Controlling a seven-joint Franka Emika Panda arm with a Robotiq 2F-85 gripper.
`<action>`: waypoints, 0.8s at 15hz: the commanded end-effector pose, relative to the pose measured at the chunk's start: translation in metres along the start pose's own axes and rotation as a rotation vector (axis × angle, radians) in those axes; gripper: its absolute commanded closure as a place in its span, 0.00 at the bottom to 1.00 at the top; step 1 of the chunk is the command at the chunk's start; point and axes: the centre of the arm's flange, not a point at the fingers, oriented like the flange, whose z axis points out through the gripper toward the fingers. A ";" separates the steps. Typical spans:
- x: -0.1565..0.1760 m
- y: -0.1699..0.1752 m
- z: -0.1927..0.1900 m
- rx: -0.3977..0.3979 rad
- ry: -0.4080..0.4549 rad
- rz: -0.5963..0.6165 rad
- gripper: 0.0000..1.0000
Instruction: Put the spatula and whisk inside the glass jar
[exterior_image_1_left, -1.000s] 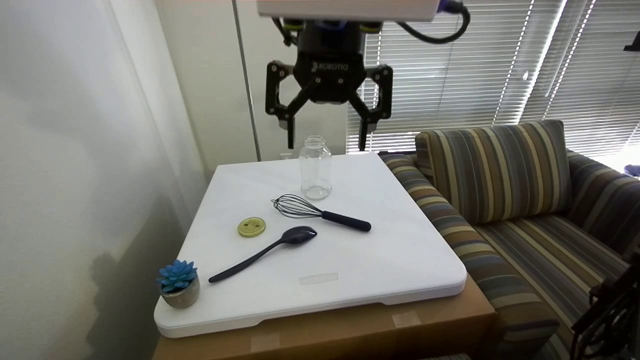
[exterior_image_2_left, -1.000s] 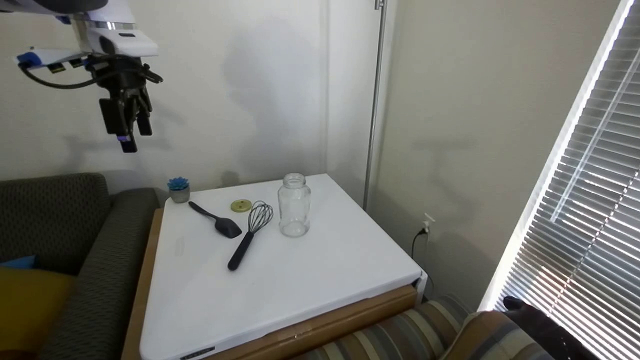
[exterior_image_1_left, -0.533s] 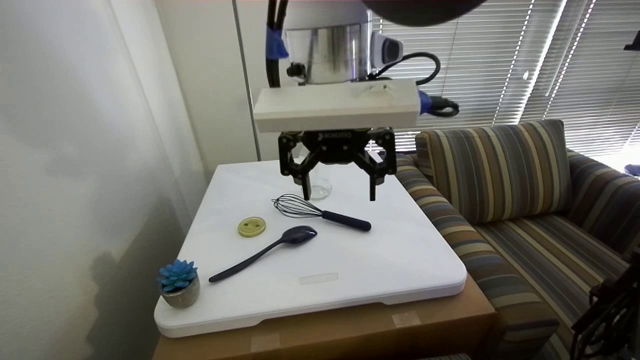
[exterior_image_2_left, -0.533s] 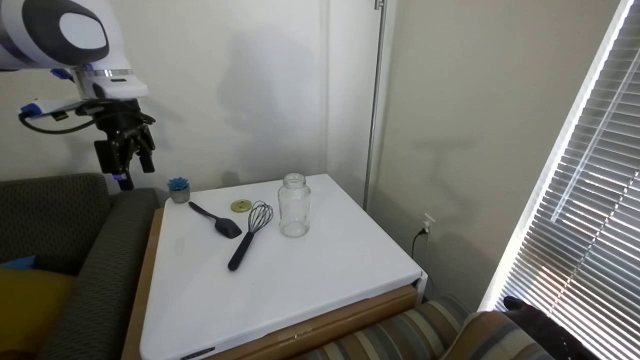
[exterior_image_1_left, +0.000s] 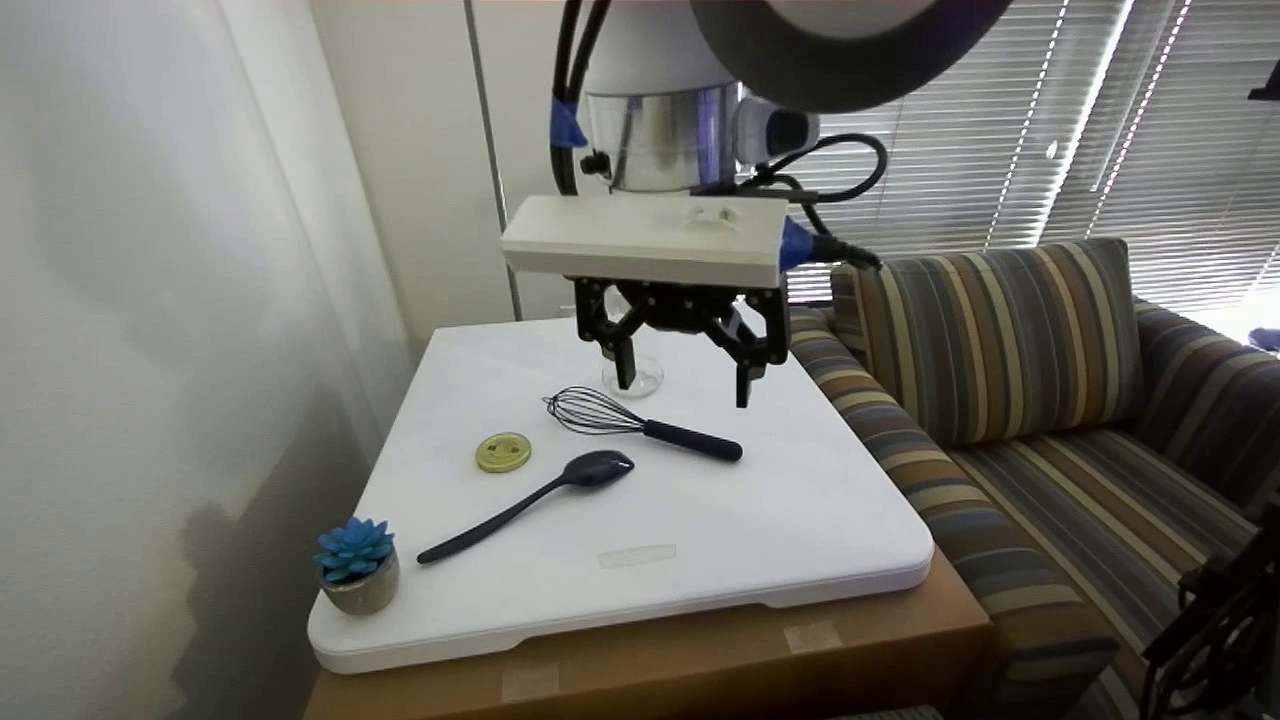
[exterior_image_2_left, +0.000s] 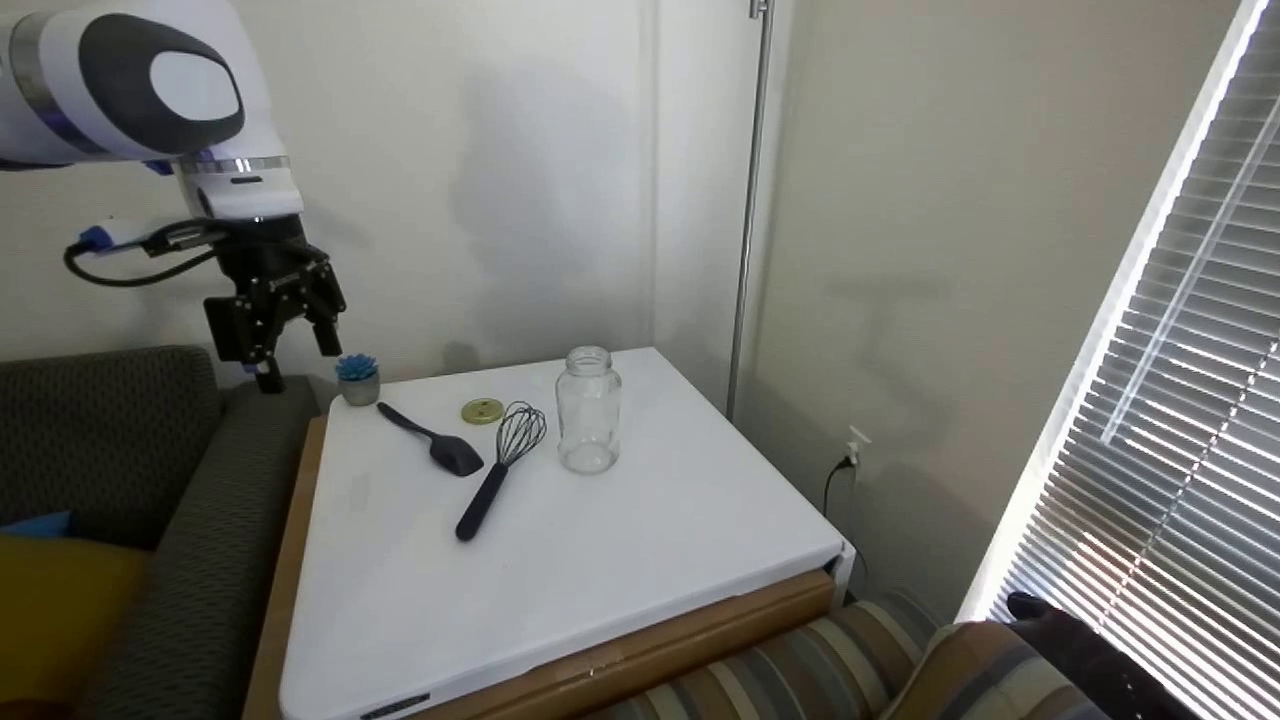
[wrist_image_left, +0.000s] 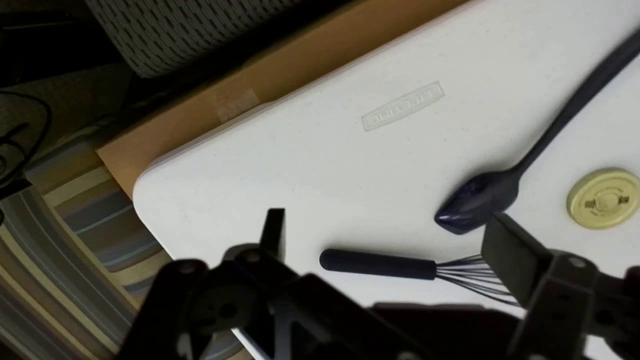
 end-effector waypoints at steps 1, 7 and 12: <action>-0.002 -0.007 -0.010 0.067 0.115 0.153 0.00; -0.014 -0.027 0.030 0.114 0.219 0.484 0.00; -0.019 -0.018 0.053 0.054 0.193 0.505 0.00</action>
